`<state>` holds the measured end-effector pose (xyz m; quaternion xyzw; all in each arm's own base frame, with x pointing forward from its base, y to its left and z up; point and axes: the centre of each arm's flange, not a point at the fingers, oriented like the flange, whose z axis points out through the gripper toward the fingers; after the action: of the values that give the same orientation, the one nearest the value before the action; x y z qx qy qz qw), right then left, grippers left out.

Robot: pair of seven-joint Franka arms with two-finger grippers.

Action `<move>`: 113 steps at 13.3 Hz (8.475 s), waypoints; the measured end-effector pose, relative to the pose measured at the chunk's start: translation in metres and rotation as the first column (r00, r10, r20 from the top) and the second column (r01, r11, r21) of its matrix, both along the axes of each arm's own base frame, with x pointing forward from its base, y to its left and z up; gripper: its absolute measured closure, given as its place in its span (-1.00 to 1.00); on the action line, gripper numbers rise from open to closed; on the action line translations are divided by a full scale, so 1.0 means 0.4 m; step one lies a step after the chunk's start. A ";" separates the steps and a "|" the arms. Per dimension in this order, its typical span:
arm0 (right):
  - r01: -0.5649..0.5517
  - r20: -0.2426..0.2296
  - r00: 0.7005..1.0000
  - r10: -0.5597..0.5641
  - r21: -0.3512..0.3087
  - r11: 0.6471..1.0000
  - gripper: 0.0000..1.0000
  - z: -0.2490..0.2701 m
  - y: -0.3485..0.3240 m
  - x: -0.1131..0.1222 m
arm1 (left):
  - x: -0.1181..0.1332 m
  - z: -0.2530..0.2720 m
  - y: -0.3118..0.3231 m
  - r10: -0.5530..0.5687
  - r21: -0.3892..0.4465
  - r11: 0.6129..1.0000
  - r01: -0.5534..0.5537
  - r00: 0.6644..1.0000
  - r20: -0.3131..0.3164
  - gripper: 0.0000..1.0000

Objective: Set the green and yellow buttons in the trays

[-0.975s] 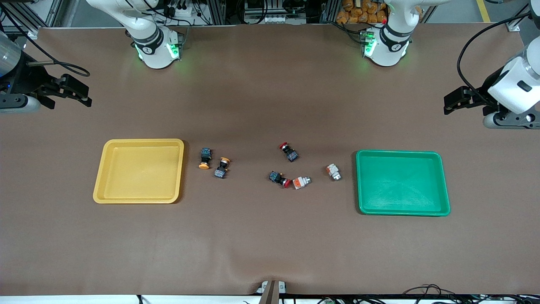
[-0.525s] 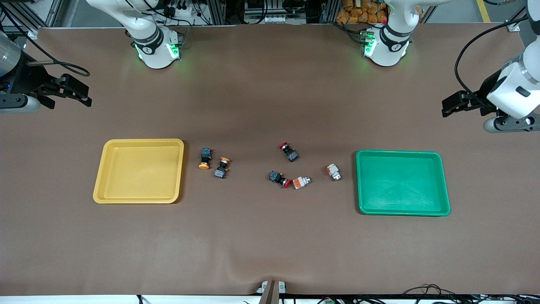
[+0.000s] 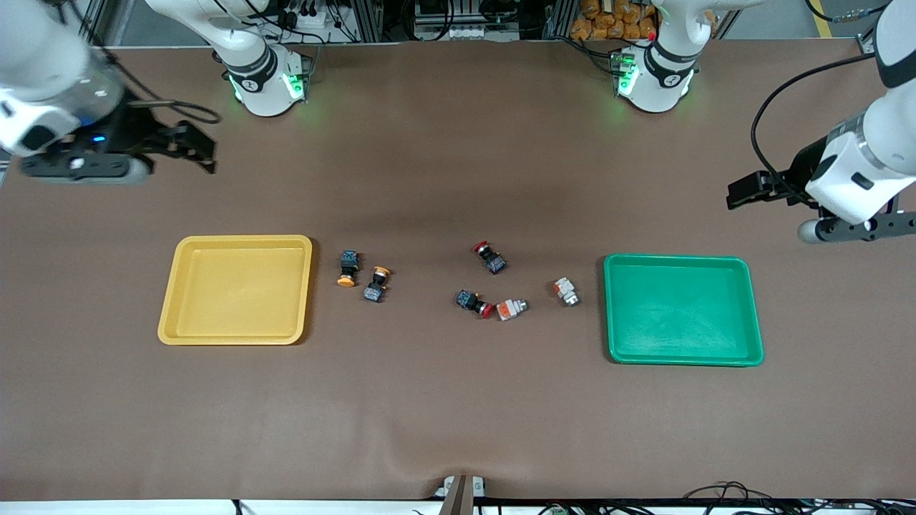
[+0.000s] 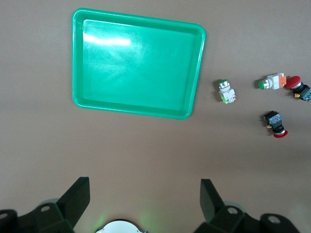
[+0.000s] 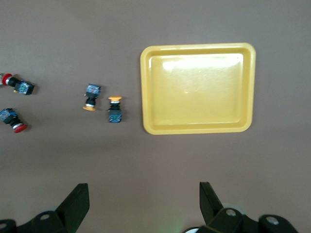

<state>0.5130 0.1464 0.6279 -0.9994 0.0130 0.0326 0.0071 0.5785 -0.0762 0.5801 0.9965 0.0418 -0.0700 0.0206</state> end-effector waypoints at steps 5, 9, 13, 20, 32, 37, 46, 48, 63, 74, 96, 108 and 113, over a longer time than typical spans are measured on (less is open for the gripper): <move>-0.033 -0.008 0.999 0.033 -0.004 0.999 -1.00 -0.031 0.064 -0.011 | 0.052 -0.082 -0.056 0.014 -0.010 1.000 -0.014 1.000 0.007 -1.00; -0.054 -0.010 0.999 0.054 0.010 0.999 -1.00 -0.143 0.104 0.030 | 0.096 -0.167 -0.125 0.017 -0.019 1.000 -0.016 1.000 0.020 -1.00; -0.034 0.002 0.999 0.034 0.041 0.999 -1.00 -0.359 0.193 0.110 | 0.132 -0.305 -0.265 0.093 -0.018 0.996 -0.093 0.995 0.019 -1.00; 0.016 0.058 0.998 -0.017 0.022 1.000 -1.00 -0.632 0.322 0.182 | 0.161 -0.559 -0.409 0.193 -0.004 0.981 -0.194 0.981 -0.019 -1.00; 0.075 0.082 0.994 -0.076 0.010 0.997 -1.00 -0.935 0.454 0.151 | 0.102 -0.806 -0.467 0.219 0.040 0.975 -0.217 0.973 -0.067 -1.00; 0.073 0.128 0.989 -0.078 0.040 0.997 -1.00 -1.015 0.441 0.104 | 0.071 -0.913 -0.514 0.247 0.078 0.967 -0.241 0.966 -0.073 -1.00; 0.071 0.142 0.987 -0.077 0.047 0.996 -1.00 -1.116 0.405 0.103 | 0.054 -1.001 -0.541 0.236 0.103 0.968 -0.229 0.970 -0.062 -0.59; 0.068 0.139 0.988 -0.074 0.045 0.997 -1.00 -1.123 0.406 0.100 | 0.058 -1.003 -0.535 0.206 0.130 0.971 -0.200 0.978 -0.033 -0.14; 0.061 0.140 0.988 -0.061 0.001 0.998 0.14 -1.125 0.422 0.099 | 0.230 -0.612 -0.195 0.369 0.076 0.921 -0.382 0.918 0.141 0.32; -0.052 0.040 0.997 0.059 -0.150 0.987 0.14 -0.846 0.311 0.157 | 0.220 -0.653 -0.113 0.160 0.226 0.959 -0.173 0.984 0.074 -0.97; -0.334 0.120 0.932 0.343 -0.090 0.938 0.14 -1.119 -0.065 0.140 | 0.078 -0.842 -0.860 0.985 -0.004 0.148 -0.989 0.147 0.094 -1.00; -0.367 0.102 0.921 0.376 -0.097 0.925 -1.00 -1.101 -0.059 0.144 | 0.090 -0.995 -0.846 0.997 -0.002 -0.045 -0.999 -0.045 0.055 -1.00; -0.379 0.033 0.923 0.383 -0.100 0.920 -1.00 -1.017 -0.050 0.137 | 0.091 -0.997 -0.846 0.996 -0.002 -0.065 -0.998 -0.065 0.053 -0.37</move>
<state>0.5677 0.1263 0.2213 -0.9826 -0.1804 0.0069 -0.0448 0.6148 -0.4147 0.1812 0.6522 0.7564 -0.0133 0.0473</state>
